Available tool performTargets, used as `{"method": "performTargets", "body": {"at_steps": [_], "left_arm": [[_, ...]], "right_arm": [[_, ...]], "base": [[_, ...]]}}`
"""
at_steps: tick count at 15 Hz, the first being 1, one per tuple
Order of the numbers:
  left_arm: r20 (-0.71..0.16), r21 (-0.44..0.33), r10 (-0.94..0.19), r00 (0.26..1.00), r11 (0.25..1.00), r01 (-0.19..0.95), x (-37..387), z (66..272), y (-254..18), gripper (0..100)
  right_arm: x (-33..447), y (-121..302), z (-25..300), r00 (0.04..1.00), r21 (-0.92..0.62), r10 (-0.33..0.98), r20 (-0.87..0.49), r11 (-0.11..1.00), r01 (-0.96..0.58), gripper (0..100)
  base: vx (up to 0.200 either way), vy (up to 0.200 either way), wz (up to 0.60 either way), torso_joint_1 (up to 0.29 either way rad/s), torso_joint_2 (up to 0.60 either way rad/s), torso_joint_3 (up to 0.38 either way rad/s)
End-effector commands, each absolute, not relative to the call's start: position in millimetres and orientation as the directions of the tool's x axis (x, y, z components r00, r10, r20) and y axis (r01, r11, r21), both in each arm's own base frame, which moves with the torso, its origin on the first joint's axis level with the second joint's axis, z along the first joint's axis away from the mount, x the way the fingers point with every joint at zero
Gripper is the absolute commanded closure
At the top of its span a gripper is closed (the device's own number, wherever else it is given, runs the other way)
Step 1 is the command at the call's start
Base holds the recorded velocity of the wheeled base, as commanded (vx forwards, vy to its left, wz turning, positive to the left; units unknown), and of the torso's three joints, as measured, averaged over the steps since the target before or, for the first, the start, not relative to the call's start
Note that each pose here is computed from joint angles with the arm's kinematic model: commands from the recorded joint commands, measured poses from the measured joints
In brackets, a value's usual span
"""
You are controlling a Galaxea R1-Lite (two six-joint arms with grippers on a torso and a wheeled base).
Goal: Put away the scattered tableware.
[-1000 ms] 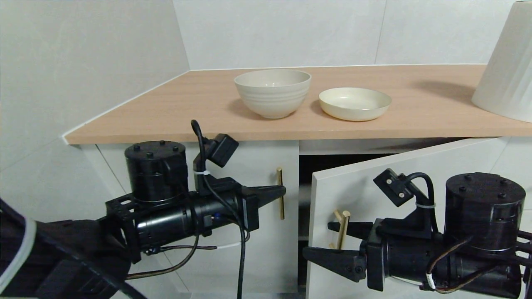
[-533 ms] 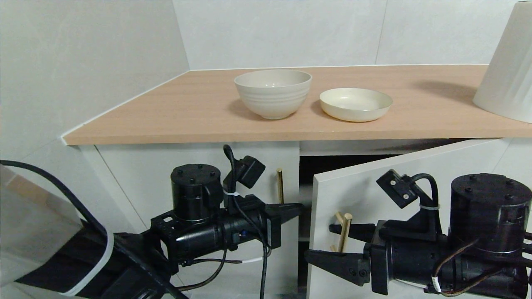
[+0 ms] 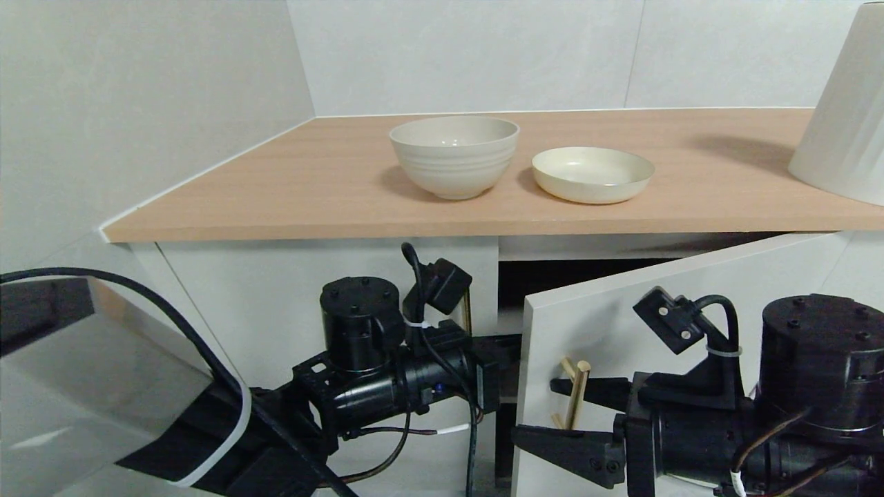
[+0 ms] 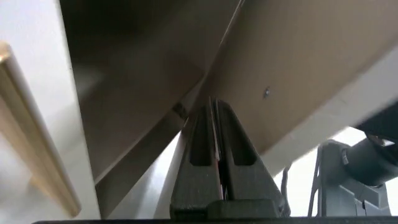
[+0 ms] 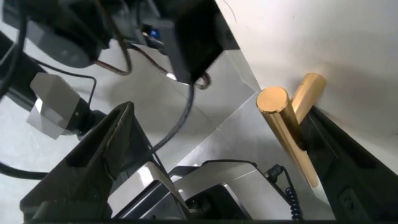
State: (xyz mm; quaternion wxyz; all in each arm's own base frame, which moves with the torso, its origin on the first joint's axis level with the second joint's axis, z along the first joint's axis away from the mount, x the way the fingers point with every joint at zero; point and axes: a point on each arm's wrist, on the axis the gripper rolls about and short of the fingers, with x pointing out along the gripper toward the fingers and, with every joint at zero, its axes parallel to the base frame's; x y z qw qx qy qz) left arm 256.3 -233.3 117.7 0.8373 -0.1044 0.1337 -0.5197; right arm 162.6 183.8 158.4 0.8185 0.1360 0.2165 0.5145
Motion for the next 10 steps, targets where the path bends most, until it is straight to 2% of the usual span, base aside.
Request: {"method": "performTargets", "body": {"at_steps": [1,5,10], "left_arm": [[-0.118,-0.316,-0.902,0.415,0.430,0.846,257,114,-238,100],[-0.096,-0.337,-0.907,0.410,0.417,0.844,260,121,-242,100],[-0.084,-0.365,-0.929,0.360,0.365,0.856,249,125,-257,100]], "right_arm": [[157,177,157,0.383,0.441,0.897,-0.220,0.442,-0.781,0],[160,167,158,0.441,0.423,0.871,-0.218,0.492,-0.761,0],[168,161,160,0.513,0.413,0.831,-0.214,0.553,-0.724,0]], "base": [[0.000,0.000,0.00,0.000,0.00,0.000],[0.000,0.000,0.00,0.000,0.00,0.000],[0.000,0.000,0.00,0.000,0.00,0.000]]}}
